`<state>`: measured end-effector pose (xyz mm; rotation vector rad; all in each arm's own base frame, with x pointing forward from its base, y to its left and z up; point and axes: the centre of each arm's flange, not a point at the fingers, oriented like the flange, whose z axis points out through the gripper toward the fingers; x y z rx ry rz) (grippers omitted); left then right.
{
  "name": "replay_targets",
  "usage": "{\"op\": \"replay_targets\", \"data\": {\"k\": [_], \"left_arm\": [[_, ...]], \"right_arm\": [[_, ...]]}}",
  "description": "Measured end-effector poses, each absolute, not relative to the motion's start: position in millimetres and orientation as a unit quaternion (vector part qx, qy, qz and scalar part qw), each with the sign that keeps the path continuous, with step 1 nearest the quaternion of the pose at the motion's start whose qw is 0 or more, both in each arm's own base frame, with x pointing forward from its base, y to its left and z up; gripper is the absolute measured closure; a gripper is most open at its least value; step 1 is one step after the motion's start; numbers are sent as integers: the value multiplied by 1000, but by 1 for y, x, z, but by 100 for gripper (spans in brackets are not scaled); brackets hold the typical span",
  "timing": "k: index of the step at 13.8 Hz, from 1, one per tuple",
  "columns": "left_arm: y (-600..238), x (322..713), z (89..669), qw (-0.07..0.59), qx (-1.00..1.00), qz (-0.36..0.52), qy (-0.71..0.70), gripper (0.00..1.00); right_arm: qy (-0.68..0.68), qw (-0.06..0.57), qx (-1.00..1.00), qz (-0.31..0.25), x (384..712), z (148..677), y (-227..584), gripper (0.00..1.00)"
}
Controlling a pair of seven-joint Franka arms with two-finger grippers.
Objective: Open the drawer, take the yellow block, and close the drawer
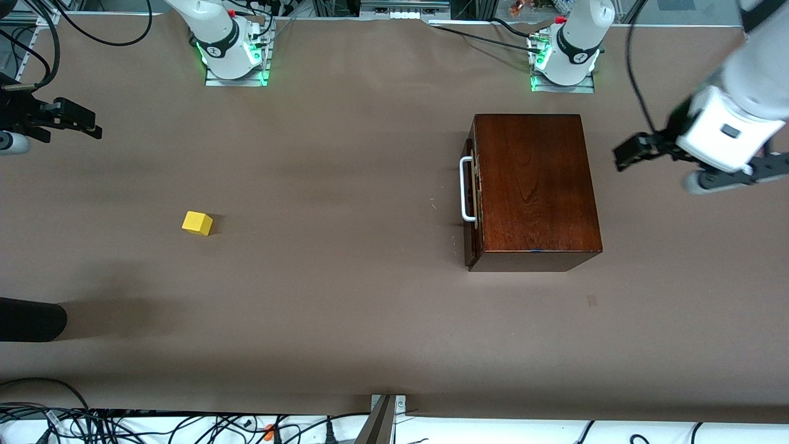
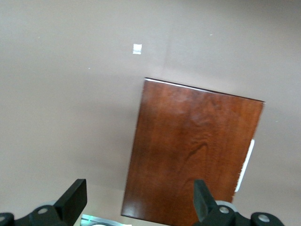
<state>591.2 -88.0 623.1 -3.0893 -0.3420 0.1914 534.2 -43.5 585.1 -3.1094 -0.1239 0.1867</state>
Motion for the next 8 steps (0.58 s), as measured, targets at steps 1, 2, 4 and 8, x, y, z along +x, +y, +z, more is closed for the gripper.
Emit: {"op": "replay_targets", "data": {"k": [1, 2, 4, 8], "left_arm": [[-76, 591, 619, 11, -991, 66, -112, 0], [-70, 589, 617, 9, -992, 65, -111, 0], [-66, 575, 616, 6, -995, 48, -83, 0], [-53, 541, 617, 4, -999, 28, -32, 0]], "right_arm": [[-40, 12, -997, 60, 534, 585, -44, 0], [-40, 12, -997, 60, 534, 585, -43, 0], [-40, 12, -997, 59, 534, 585, -43, 0], [-40, 12, -997, 59, 534, 585, -43, 0]]}}
